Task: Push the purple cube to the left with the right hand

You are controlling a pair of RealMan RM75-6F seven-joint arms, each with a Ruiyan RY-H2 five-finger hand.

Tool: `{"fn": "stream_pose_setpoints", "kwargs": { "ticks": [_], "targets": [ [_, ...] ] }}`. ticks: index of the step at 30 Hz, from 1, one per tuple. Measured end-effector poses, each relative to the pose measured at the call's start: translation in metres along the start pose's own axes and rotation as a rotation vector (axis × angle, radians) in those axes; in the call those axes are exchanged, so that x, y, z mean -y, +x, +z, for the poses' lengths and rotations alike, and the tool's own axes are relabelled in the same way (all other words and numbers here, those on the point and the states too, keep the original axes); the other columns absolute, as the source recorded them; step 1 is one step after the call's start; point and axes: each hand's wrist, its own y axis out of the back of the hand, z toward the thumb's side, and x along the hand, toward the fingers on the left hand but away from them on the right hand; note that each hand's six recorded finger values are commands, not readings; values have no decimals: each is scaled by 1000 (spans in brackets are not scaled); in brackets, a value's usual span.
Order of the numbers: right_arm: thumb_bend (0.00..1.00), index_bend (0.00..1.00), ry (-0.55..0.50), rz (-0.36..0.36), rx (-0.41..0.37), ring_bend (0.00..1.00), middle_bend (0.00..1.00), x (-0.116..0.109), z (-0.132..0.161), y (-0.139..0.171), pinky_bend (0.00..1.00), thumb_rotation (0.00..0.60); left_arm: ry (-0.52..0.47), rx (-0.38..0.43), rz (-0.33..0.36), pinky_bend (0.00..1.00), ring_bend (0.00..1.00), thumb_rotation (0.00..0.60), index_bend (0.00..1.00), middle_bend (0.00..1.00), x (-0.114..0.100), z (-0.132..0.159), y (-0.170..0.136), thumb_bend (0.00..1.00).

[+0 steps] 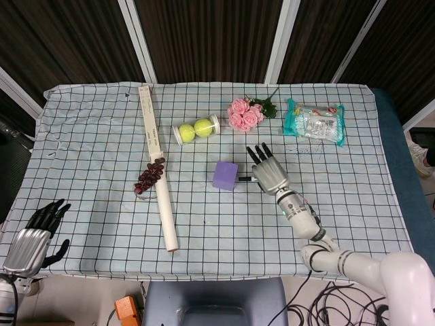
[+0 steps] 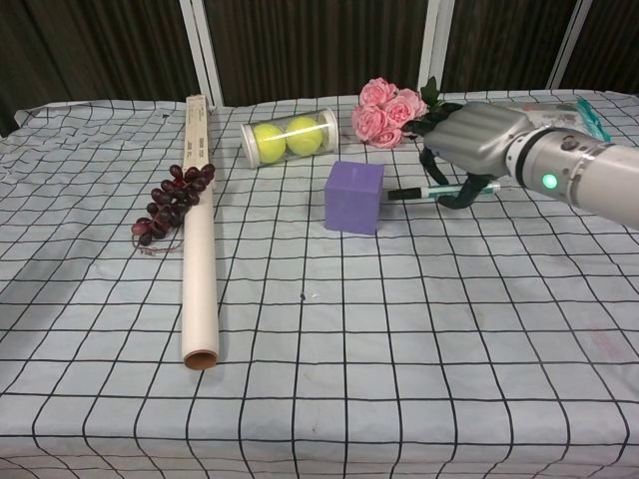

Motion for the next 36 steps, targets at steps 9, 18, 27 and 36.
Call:
{"fn": "stream_pose_setpoints", "kwargs": {
  "ticks": [9, 18, 27, 36],
  "targets": [
    [515, 705, -12, 37, 32, 0, 104, 35, -45, 47, 0, 600, 3, 4, -6, 120, 0, 600, 0, 0, 2, 2, 0, 434],
    [513, 305, 0, 113, 46, 0, 96, 72, -52, 52, 0, 600, 7, 4, -11, 120, 0, 600, 0, 0, 4, 4, 2, 435],
    [513, 57, -58, 64, 49, 0, 11, 61, -56, 78, 0, 600, -3, 6, 8, 120, 0, 600, 0, 0, -1, 3, -3, 435],
    [508, 0, -261, -71, 217, 0, 0, 38, -88, 207, 0, 600, 2, 9, 49, 119, 0, 600, 0, 0, -7, 4, -10, 434]
  ]
}}
